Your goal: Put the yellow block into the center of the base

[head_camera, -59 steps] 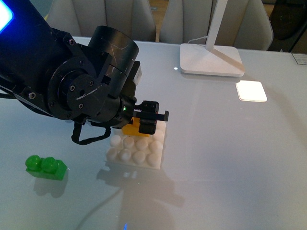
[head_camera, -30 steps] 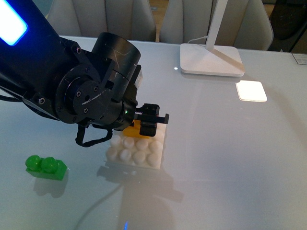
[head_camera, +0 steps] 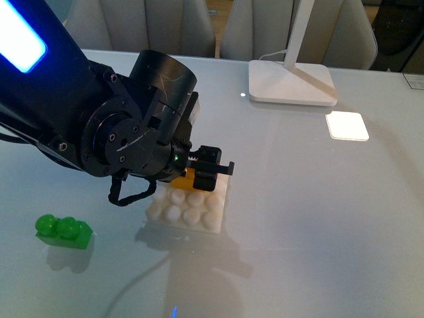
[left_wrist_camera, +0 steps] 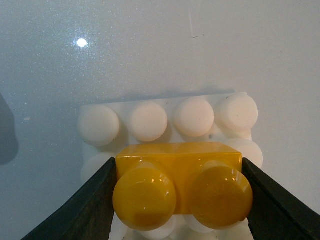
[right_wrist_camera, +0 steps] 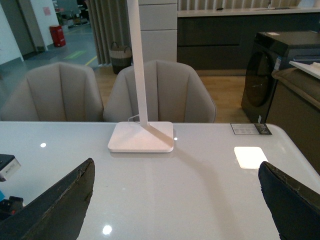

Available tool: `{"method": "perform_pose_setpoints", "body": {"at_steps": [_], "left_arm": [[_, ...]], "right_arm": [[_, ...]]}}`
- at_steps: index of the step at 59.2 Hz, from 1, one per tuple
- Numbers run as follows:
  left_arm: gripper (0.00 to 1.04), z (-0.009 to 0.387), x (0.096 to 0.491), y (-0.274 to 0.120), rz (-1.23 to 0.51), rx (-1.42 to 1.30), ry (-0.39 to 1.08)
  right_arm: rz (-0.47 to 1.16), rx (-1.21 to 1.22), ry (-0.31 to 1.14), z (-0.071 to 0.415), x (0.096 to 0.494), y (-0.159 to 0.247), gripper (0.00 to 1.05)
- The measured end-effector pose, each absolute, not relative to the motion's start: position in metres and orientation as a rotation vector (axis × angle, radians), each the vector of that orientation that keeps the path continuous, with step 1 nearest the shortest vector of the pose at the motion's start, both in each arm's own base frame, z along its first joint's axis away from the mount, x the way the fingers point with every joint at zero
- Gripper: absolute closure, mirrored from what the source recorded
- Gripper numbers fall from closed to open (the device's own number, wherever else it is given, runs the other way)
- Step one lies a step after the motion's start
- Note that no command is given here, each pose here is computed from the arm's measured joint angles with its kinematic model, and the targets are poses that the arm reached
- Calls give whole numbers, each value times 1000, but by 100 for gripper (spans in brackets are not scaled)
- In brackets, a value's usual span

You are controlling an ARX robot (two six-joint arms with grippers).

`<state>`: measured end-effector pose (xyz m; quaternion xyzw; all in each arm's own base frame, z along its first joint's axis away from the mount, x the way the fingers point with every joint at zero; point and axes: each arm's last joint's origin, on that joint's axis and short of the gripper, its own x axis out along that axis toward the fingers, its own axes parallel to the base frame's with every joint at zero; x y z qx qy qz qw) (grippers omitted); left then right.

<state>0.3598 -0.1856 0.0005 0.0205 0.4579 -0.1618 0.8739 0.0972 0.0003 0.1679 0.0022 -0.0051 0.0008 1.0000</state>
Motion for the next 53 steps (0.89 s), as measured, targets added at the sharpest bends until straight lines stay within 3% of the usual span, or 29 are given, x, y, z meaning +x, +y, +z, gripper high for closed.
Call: {"method": "perform_pose_setpoints", "body": {"at_steps": [53], "left_arm": [[44,-9,365,-189,-326,91,968]], "right_arm": [[2,4,-10,168,97,0,9]]}}
